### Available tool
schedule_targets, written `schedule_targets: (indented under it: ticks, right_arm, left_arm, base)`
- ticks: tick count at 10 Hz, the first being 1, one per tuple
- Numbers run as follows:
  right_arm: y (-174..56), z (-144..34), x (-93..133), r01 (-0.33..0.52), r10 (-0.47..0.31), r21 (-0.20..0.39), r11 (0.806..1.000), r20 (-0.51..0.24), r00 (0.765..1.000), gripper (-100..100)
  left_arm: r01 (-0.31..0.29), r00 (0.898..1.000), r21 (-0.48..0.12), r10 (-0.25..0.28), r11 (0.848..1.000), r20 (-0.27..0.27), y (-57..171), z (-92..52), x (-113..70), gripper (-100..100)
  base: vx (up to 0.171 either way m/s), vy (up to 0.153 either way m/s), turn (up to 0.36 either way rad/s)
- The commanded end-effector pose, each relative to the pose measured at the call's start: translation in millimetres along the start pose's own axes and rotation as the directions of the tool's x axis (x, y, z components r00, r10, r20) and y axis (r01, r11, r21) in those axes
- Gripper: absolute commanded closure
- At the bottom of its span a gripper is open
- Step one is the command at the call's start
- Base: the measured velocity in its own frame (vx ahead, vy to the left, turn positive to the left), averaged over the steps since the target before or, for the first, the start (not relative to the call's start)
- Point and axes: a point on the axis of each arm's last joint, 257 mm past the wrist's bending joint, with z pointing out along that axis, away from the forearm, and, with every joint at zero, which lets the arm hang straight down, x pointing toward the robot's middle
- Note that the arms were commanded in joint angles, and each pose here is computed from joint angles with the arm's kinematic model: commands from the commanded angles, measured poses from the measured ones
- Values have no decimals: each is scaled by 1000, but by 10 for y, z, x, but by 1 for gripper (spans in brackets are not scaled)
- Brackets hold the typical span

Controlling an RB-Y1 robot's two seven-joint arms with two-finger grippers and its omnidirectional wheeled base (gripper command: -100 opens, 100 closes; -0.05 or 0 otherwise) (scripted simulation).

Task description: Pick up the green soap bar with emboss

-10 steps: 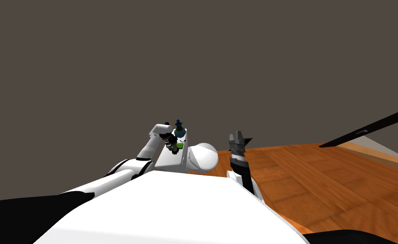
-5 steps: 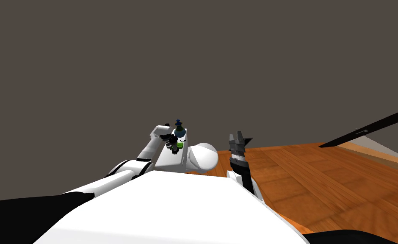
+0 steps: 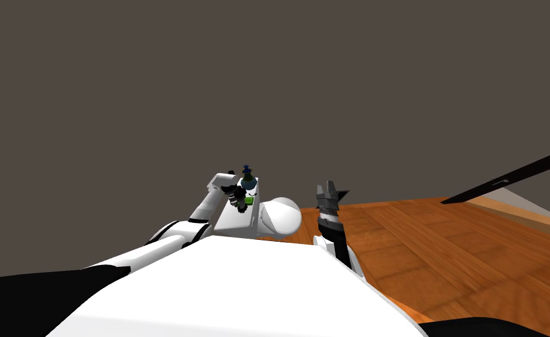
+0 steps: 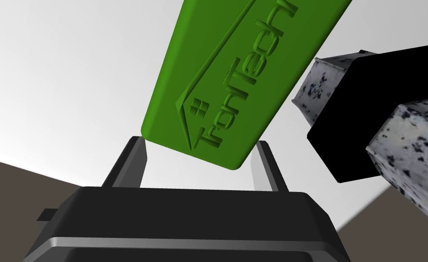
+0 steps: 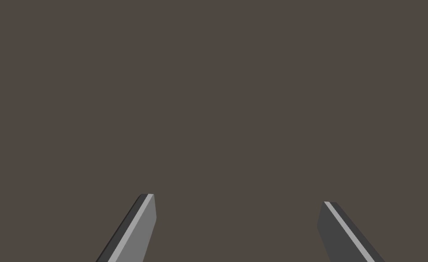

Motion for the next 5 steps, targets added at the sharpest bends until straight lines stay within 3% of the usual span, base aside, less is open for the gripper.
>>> schedule_targets:
  ticks: [1,3,4,5]
  right_arm:
    - [0,0,0,0,0,0,1000,0,1000,0]
    - [0,0,0,0,0,0,1000,0,1000,0]
    - [0,0,0,0,0,0,1000,0,1000,0]
    - [0,0,0,0,0,0,1000,0,1000,0]
  left_arm:
    - [0,1000,0,0,1000,1,9,-102,0,100]
    - [-1,1000,0,1,1000,2,18,-175,3,100]
    - [0,1000,1,0,1000,1,9,-144,7,100]
    - [1,1000,0,-1,1000,2,12,-150,5,0]
  base:
    - [0,0,0]
    - [7,4,-1]
    - [0,0,0]
    - [0,0,0]
